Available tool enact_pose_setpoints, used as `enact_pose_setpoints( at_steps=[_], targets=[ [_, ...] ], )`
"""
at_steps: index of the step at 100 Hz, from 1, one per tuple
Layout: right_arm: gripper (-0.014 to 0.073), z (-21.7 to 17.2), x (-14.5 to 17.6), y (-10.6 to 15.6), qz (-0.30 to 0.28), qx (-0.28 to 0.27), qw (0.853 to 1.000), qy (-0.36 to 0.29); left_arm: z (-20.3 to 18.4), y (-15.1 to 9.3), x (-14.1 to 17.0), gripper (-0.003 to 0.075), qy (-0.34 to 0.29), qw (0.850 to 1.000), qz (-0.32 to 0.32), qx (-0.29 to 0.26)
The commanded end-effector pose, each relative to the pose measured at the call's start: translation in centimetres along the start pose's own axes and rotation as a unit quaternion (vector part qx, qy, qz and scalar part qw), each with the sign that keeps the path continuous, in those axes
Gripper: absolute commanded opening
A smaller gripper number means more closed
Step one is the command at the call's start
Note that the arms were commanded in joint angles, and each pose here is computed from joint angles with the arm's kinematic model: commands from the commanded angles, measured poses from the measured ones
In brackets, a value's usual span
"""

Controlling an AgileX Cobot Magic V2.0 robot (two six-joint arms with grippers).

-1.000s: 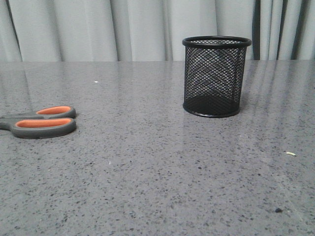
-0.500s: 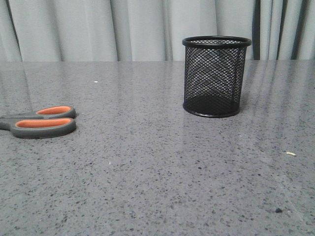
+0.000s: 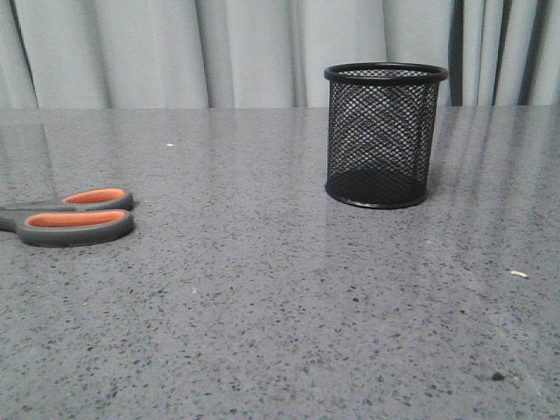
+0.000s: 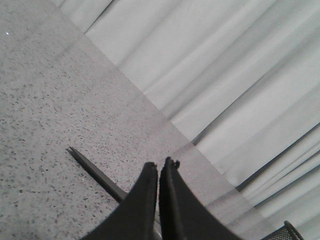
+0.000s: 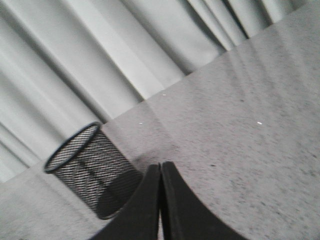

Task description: Put scissors into bucket

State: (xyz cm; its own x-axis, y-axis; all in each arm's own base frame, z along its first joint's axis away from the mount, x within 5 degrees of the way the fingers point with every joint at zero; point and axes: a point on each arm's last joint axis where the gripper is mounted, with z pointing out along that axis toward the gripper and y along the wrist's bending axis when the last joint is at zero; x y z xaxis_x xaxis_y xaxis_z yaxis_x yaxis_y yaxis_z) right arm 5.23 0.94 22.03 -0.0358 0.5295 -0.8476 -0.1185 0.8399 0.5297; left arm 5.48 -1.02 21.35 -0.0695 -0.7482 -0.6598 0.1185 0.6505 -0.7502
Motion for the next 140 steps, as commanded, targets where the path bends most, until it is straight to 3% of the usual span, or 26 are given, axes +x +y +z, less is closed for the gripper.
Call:
enact_pose_setpoints(
  at_steps=[1, 8, 15, 23, 36, 49, 72, 83, 96, 102, 108, 122, 140],
  targets=[
    [-0.0045, -0.6, -3.0, 2.0, -0.027, -0.02, 0.999, -0.036, -0.6, -2.2, -1.9, -0.002, -0.033, 0.999, 0.0, 0.04],
    [-0.0045, -0.4, -4.3, 3.1, -0.065, -0.017, 0.998, -0.004, -0.8, -4.0, -2.9, -0.002, -0.023, 0.998, 0.039, 0.054],
    [-0.0045, 0.2, -5.6, 4.1, -0.096, -0.008, 0.994, 0.042, -0.9, -6.1, -4.2, -0.002, 0.003, 0.991, 0.118, 0.057],
    [-0.0045, 1.4, -7.3, 5.3, -0.124, 0.006, 0.987, 0.105, -0.8, -8.4, -5.5, -0.002, 0.066, 0.97, 0.232, 0.042],
    [-0.0045, 3.8, -10.0, 7.1, -0.144, 0.019, 0.969, 0.2, 0.0, -11.6, -8.1, -0.002, 0.149, 0.934, 0.323, 0.017],
    [-0.0045, 6.4, -11.6, 8.3, -0.188, 0.012, 0.944, 0.27, 1.6, -13.3, -9.3, -0.002, 0.224, 0.915, 0.337, 0.007],
    [-0.0018, 8.3, -12.2, 9.1, -0.199, -0.011, 0.929, 0.311, 3.8, -14.0, -9.5, -0.0012, 0.275, 0.903, 0.329, 0.011],
    [0.0156, 8.6, -11.8, 9.4, -0.186, -0.036, 0.927, 0.324, 4.4, -14.3, -8.8, 0.0072, 0.307, 0.889, 0.337, 0.051],
    [0.0456, 8.6, -11.8, 9.6, -0.183, -0.041, 0.927, 0.325, 5.1, -14.7, -8.4, 0.0281, 0.322, 0.89, 0.314, 0.08],
    [0.0489, 8.5, -11.9, 9.6, -0.185, -0.042, 0.928, 0.321, 5.5, -14.8, -8.2, 0.0364, 0.329, 0.888, 0.31, 0.09],
    [0.0487, 8.5, -11.9, 9.6, -0.184, -0.043, 0.928, 0.32, 5.8, -14.8, -8.0, 0.04, 0.342, 0.882, 0.307, 0.103],
    [0.0487, 8.5, -11.8, 10.2, -0.152, -0.065, 0.933, 0.319, 7.0, -14.4, -7.0, 0.04, 0.402, 0.853, 0.309, 0.124],
    [0.0487, 8.5, -11.8, 10.4, -0.146, -0.075, 0.934, 0.318, 9.5, -13.9, -6.7, 0.04, 0.476, 0.783, 0.371, 0.148]
  ],
)
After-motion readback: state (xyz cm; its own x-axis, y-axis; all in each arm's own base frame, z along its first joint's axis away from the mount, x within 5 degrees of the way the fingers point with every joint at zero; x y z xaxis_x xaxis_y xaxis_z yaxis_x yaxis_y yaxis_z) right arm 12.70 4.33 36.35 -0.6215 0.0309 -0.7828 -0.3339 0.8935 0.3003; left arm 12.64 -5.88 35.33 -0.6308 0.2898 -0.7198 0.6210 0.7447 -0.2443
